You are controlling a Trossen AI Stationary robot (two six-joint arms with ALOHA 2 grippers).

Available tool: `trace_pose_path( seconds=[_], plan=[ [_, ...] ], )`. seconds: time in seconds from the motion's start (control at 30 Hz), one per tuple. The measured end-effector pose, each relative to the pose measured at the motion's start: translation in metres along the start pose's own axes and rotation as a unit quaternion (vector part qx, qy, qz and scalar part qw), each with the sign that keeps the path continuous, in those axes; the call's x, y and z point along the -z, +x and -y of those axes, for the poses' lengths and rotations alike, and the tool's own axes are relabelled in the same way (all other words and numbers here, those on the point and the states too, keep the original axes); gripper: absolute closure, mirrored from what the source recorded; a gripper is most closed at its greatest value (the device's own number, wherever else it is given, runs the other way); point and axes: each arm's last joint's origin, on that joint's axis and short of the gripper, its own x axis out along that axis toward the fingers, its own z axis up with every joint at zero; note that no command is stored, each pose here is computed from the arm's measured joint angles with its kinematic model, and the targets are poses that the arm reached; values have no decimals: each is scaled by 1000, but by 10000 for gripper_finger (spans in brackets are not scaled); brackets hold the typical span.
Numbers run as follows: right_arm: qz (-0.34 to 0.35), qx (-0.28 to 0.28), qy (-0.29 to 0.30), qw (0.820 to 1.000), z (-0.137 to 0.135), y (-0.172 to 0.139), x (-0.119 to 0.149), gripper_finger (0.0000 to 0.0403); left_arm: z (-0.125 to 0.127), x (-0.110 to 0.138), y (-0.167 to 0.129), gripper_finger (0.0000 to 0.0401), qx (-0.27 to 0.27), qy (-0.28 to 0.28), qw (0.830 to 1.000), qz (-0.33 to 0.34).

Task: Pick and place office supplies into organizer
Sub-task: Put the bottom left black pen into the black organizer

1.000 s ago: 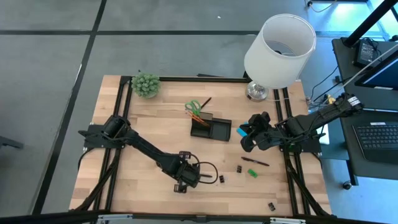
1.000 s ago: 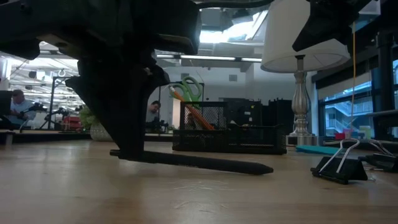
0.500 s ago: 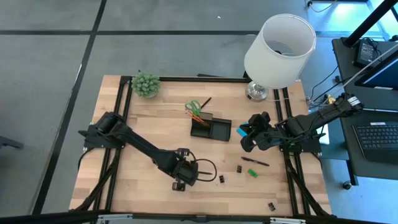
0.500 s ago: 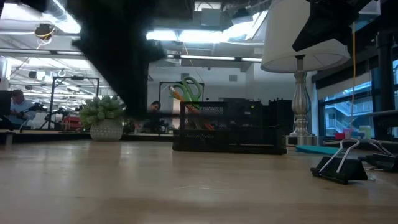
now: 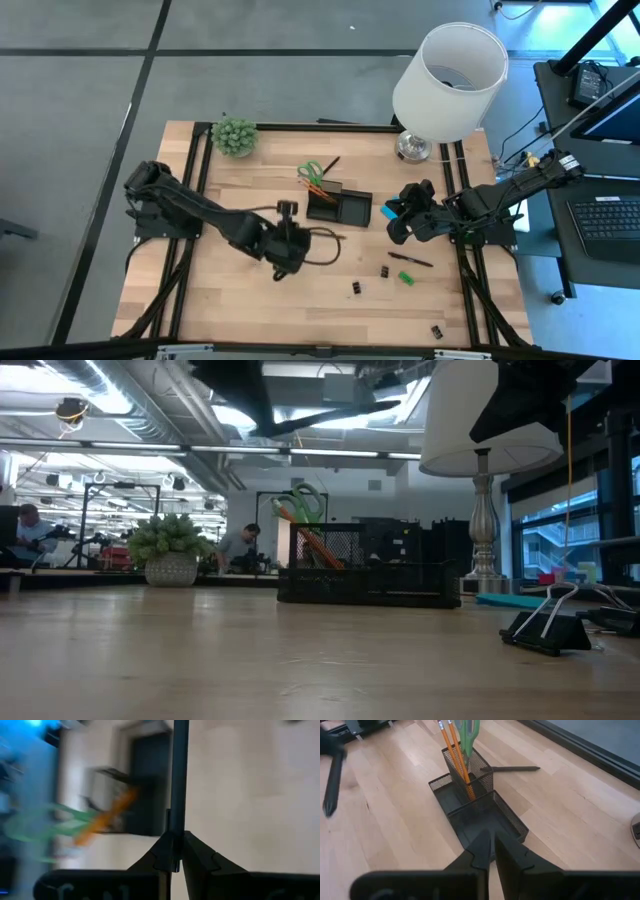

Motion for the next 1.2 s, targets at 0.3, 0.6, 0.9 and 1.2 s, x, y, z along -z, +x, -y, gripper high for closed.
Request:
trace_pose_path(
  seconds=[0.3, 0.6, 0.9, 1.2],
  plan=[
    [6, 4, 17, 1000, 0, 0, 0, 374, -42, -1, 14, 380, -179, 217, 958, -55],
    [14, 10, 29, 999, 0, 0, -1, 374, -77, 4, 34, 380, -198, 348, 905, -142],
    [36, 26, 40, 998, 2, 0, -2, 374, -103, 10, 49, 379, -170, 348, 907, -166],
    [38, 28, 41, 998, 2, 0, -2, 374, -91, 11, 79, 381, -131, 404, 885, -193]
  ],
)
